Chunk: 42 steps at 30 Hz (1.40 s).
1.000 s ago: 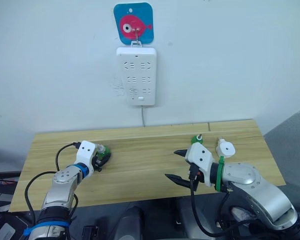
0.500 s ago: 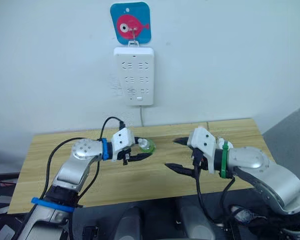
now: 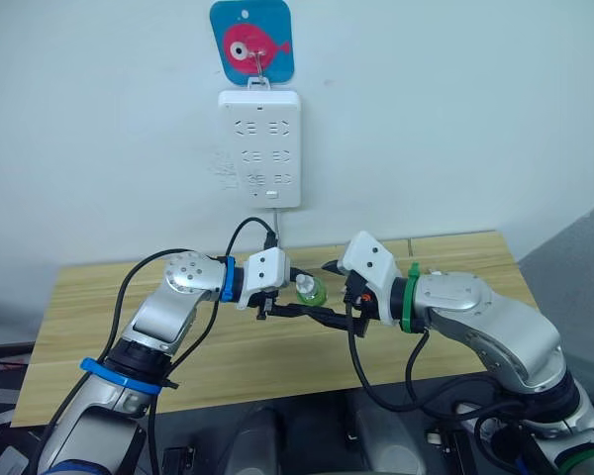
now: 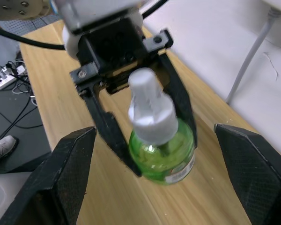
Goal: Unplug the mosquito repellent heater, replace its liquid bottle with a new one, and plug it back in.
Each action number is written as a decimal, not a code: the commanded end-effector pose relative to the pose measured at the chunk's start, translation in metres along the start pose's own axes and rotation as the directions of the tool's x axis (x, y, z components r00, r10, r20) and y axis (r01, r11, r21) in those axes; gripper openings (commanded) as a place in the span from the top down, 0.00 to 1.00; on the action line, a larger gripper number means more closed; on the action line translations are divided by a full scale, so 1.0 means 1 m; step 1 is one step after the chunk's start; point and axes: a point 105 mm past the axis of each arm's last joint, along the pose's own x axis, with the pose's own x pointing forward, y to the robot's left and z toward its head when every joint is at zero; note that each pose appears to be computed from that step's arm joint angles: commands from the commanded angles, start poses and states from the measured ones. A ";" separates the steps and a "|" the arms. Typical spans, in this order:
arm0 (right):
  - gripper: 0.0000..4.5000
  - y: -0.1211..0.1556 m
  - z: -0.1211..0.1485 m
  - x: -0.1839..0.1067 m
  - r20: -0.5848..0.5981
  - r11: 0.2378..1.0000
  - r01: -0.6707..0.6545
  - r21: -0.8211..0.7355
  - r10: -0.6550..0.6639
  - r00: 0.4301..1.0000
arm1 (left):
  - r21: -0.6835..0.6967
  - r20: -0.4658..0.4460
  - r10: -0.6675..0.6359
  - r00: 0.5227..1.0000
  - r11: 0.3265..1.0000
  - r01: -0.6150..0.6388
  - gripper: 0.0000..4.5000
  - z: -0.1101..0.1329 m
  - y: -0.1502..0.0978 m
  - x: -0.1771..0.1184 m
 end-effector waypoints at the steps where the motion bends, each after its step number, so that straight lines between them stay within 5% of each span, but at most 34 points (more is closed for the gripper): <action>1: 0.06 0.001 0.012 0.004 0.043 0.999 0.014 -0.046 -0.012 0.999 | 0.047 0.002 -0.009 1.000 0.999 0.009 0.51 0.007 0.004 0.000; 2: 0.06 0.001 0.011 0.005 0.040 0.998 0.018 -0.052 -0.016 0.999 | 0.048 0.002 -0.008 1.000 0.999 0.008 0.51 0.007 0.004 0.000; 12: 0.76 0.000 0.007 0.012 0.024 0.994 0.043 -0.104 -0.040 0.999 | 0.053 0.027 -0.004 1.000 0.999 0.002 0.51 0.012 0.007 0.000; 19: 0.76 -0.002 0.013 0.008 0.067 0.992 0.050 -0.111 -0.043 0.997 | 0.009 0.113 -0.001 0.994 1.000 0.000 0.51 0.020 0.003 -0.007; 20: 0.76 -0.002 0.014 0.006 0.077 0.993 0.052 -0.110 -0.044 0.996 | 0.007 0.111 -0.006 0.994 1.000 0.006 0.35 0.019 0.002 -0.009; 25: 0.76 -0.004 0.020 -0.004 0.129 0.995 0.046 -0.087 -0.035 0.991 | -0.013 0.087 -0.010 0.996 1.000 0.011 0.04 0.007 0.002 -0.017; 42: 0.76 0.002 0.029 -0.021 0.205 1.000 -0.022 0.004 0.021 0.978 | -0.214 0.258 0.024 0.966 0.976 0.033 0.03 0.034 0.001 -0.005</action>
